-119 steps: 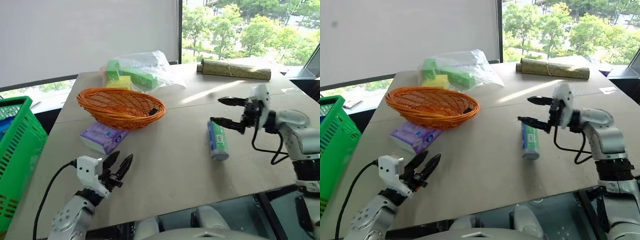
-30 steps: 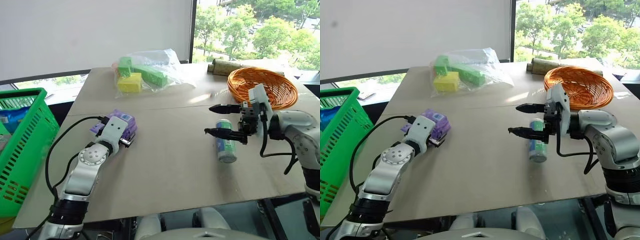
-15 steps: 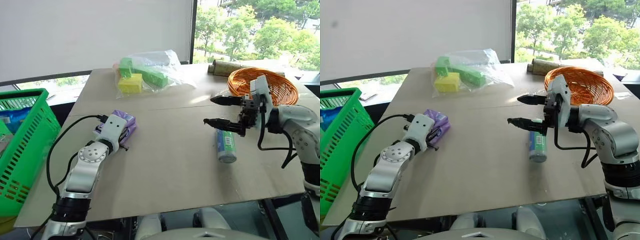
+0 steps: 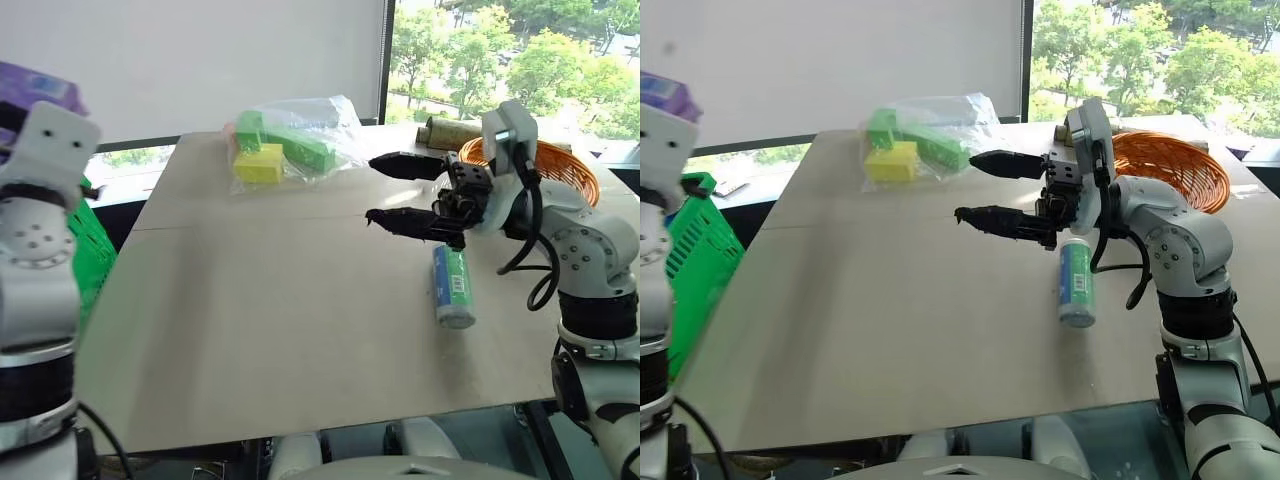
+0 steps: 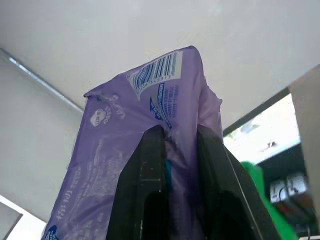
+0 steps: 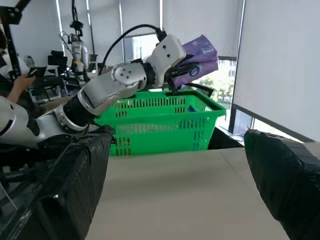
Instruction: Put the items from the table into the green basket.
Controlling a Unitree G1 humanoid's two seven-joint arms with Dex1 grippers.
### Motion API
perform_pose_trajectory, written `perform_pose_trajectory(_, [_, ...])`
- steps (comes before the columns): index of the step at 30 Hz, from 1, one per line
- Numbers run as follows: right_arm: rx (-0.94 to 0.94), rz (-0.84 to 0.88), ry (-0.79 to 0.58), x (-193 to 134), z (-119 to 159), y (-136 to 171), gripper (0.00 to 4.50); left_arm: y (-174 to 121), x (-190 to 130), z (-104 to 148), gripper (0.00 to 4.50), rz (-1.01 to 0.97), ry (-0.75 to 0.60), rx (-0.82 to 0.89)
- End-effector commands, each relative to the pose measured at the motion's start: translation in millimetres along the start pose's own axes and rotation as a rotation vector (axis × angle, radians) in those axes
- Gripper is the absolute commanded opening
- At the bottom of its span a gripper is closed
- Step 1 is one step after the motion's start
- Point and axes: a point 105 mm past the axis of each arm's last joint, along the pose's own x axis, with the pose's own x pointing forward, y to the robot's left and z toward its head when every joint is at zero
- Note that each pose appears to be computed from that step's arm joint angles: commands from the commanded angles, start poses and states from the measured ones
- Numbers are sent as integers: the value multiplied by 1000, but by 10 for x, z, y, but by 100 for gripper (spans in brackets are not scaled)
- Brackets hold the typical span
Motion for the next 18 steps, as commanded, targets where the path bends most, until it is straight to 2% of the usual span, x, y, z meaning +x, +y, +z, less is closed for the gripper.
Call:
perform_pose_trajectory(1, [-39,38,-39,45,155,50,450,292,-69,-243,68,67,94,38])
perform_pose_trajectory(4, [-40,46,-40,67,158,57,450,480,-101,-442,68,121,151,24])
perform_pose_trajectory(5, [-40,45,-39,69,156,55,450,493,-90,-468,135,117,155,18])
perform_pose_trajectory(7, [-40,43,-39,71,148,56,450,437,-44,-480,206,87,147,11])
perform_pose_trajectory(11, [-49,24,-28,52,137,49,450,206,44,-471,384,13,136,8])
perform_pose_trajectory(12, [-55,-11,-3,11,106,13,450,186,48,-472,423,22,135,-36])
perform_pose_trajectory(14, [-68,-83,59,-80,24,-62,450,135,54,-431,423,23,112,-111])
perform_pose_trajectory(15, [-76,-147,105,-164,-57,-139,450,23,62,-317,423,-23,53,-193])
perform_pose_trajectory(16, [-85,-214,158,-263,-152,-220,450,-112,58,-160,423,-85,-22,-278])
perform_pose_trajectory(18, [-70,-343,352,-570,-480,-324,450,-556,-89,272,423,-342,-191,-521])
